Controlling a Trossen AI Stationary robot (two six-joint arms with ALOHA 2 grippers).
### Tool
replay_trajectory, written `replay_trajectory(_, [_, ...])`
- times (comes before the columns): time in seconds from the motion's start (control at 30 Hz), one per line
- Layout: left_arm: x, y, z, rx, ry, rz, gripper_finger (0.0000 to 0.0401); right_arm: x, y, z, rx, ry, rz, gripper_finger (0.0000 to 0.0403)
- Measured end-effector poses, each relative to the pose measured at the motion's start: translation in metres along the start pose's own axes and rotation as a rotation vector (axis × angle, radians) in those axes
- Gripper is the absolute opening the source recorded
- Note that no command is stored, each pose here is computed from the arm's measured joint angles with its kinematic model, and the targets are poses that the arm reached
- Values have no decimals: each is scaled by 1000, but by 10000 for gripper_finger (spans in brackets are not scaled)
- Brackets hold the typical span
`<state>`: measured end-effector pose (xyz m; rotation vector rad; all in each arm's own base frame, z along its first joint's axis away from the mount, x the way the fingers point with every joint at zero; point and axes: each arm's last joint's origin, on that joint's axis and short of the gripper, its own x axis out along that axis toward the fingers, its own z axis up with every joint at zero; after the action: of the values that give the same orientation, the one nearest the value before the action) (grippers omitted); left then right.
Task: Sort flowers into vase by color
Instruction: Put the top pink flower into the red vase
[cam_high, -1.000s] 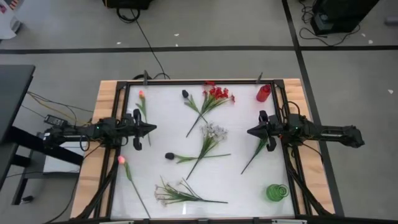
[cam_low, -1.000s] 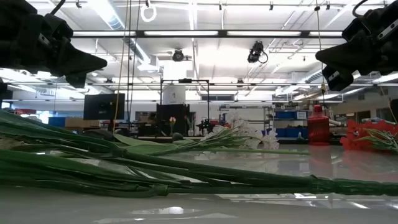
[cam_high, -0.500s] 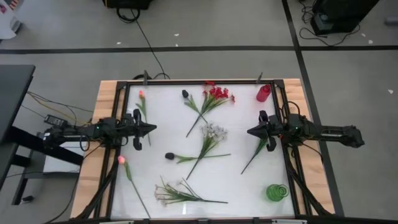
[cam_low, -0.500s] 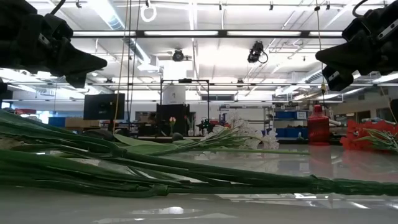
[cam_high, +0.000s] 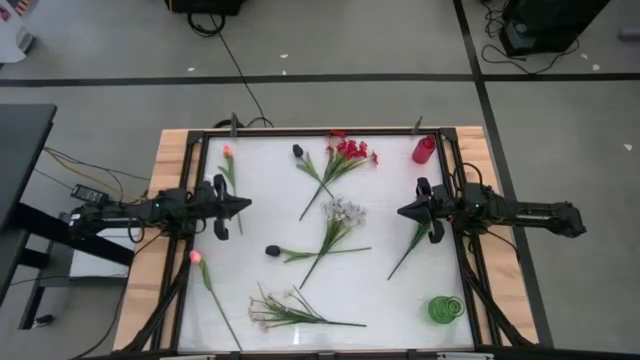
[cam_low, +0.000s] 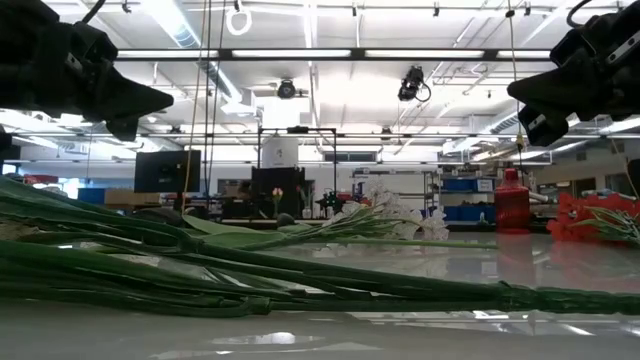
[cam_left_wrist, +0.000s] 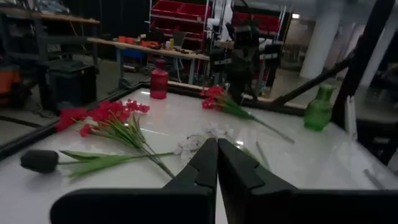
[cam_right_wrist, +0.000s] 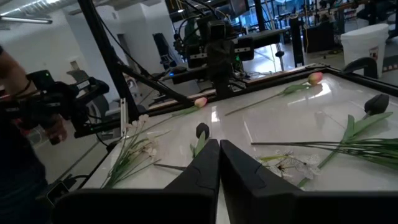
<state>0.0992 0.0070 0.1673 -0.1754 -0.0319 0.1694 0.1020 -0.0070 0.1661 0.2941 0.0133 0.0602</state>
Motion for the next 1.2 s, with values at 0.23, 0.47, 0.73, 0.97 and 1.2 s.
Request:
replay_trajectory(0.23, [0, -2, 10, -368, -95, -35, 18, 0, 0, 0, 0, 0, 0, 23])
replay_trajectory(0.47, [-1, 0, 11, -616, -128, -6, 18, 0, 0, 0, -50, -4, -6, 23])
replay_trajectory(0.73, [-6, 1, 42, -801, -312, 141, 18, -2, 4, 19, 214, -218, 8, 23])
replay_trajectory(0.97, [-8, -5, 105, -609, -365, 346, 6, -7, 3, 34, 508, -459, -51, 23])
replay_trajectory(1.2, [19, -3, 127, -597, -216, 579, 4, -10, -2, 37, 553, -594, -211, 23])
